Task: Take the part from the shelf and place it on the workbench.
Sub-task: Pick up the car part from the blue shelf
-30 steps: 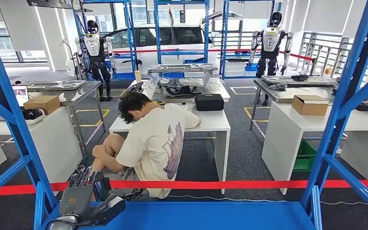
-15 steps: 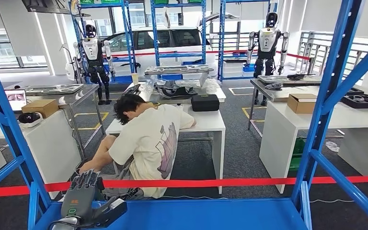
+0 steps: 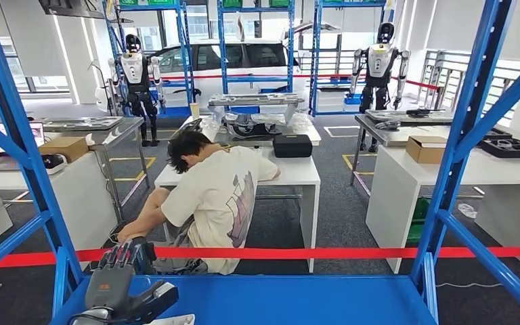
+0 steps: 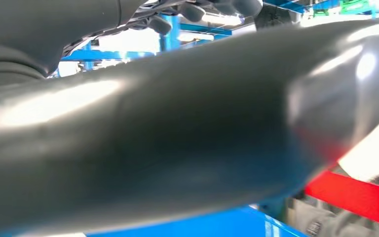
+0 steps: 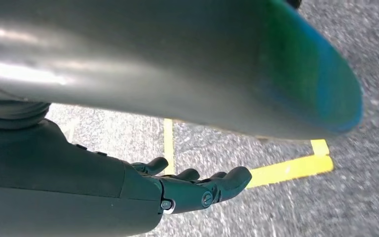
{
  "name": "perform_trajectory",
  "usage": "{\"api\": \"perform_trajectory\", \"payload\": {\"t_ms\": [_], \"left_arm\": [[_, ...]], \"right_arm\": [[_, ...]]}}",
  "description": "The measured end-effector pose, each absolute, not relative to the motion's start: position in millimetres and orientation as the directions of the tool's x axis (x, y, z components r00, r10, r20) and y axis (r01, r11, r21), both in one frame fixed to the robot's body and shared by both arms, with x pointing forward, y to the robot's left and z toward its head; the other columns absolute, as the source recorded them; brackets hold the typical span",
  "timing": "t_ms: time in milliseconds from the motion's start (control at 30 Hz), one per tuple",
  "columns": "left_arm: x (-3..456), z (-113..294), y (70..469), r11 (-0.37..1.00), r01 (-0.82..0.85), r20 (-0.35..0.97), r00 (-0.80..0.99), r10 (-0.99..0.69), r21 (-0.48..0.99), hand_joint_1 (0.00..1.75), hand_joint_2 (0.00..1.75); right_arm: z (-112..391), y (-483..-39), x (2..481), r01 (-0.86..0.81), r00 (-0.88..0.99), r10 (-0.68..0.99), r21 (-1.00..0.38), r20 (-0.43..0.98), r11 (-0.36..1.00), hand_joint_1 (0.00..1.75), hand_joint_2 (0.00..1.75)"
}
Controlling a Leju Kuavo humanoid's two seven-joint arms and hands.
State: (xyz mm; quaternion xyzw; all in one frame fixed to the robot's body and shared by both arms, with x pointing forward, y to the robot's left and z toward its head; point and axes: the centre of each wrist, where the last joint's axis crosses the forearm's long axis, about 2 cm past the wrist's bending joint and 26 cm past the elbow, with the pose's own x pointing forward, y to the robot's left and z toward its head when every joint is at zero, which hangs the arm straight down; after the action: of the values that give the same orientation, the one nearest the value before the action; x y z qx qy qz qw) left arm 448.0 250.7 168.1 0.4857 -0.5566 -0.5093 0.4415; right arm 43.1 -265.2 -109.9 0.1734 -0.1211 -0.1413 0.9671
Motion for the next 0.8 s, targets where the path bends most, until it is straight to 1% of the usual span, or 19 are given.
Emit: {"api": "perform_trajectory", "payload": {"t_ms": [800], "left_arm": [[445.9, 163.2, 253.3, 0.006, -0.065, -0.003, -0.132, -0.991, 0.998, 0.0, 0.0]], "right_arm": [[-109.8, -263.7, 43.4, 0.224, 0.933, -0.309, 0.376, 0.183, 0.899, 0.0, 0.0]]}}
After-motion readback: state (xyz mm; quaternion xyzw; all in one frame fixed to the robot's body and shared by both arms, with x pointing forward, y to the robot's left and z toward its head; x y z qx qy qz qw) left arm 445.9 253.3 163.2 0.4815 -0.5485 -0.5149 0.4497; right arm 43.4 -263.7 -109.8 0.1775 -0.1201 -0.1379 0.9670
